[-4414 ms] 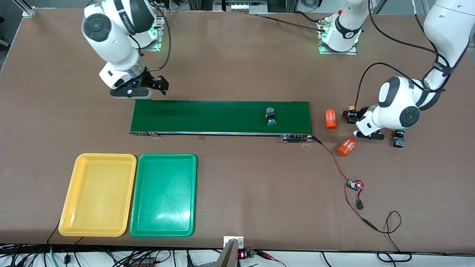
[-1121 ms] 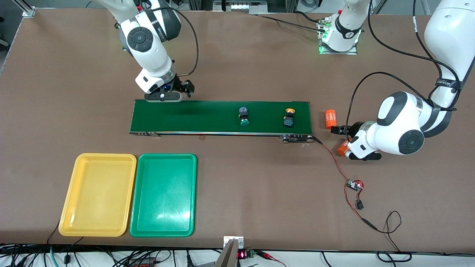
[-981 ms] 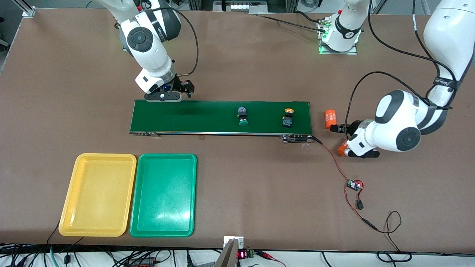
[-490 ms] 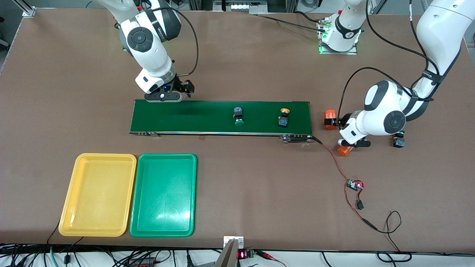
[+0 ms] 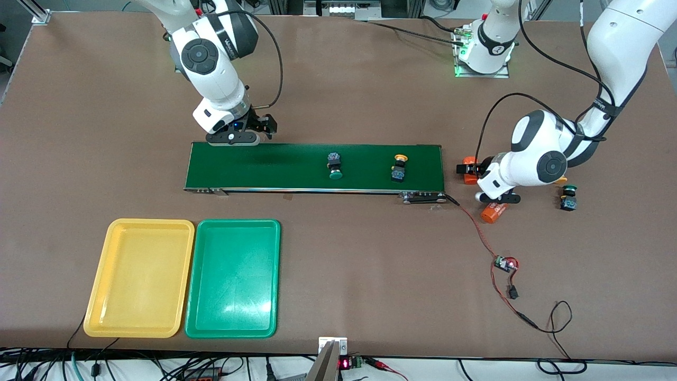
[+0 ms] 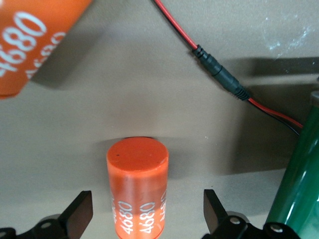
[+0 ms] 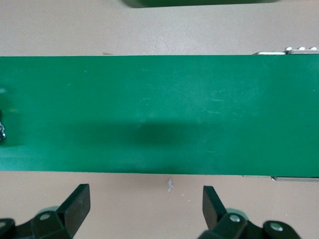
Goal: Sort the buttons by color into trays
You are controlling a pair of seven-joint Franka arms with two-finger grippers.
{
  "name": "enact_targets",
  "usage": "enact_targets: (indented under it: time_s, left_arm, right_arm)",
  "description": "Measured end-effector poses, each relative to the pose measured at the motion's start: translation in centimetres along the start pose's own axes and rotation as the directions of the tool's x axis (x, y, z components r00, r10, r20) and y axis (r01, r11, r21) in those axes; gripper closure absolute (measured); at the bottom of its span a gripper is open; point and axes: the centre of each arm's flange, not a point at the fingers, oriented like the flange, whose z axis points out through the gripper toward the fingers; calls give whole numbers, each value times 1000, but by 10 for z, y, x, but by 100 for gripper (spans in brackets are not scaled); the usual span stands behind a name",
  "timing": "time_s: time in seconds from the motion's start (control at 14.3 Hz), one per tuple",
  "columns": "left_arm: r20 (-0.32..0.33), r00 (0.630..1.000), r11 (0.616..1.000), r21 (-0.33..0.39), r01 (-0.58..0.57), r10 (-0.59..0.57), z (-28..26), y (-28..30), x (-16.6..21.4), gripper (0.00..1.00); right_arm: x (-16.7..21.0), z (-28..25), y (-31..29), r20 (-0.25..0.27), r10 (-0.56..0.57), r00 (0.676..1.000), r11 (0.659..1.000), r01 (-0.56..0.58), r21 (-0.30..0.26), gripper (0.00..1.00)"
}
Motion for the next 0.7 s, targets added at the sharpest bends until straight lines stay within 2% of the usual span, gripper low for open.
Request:
enact_targets:
  time_s: [0.21, 0.42, 0.49, 0.7]
  left_arm:
    - [-4, 1000, 1000, -1, -5, 5, 4, 1, -2, 14]
    - [-9, 1000, 1000, 15, -18, 18, 5, 0, -3, 47]
    - [-13, 1000, 1000, 19, -21, 21, 3, 0, -3, 51]
    - [-29, 998, 997, 36, -63, 64, -7, -2, -1, 51]
  right_arm:
    - [0, 2, 0, 3, 0, 1000, 1000, 0, -2, 0]
    - [0, 4, 0, 8, 0, 1000, 1000, 0, -4, 0]
    - [0, 5, 0, 8, 0, 1000, 1000, 0, -4, 0]
    - [0, 5, 0, 9, 0, 1000, 1000, 0, -4, 0]
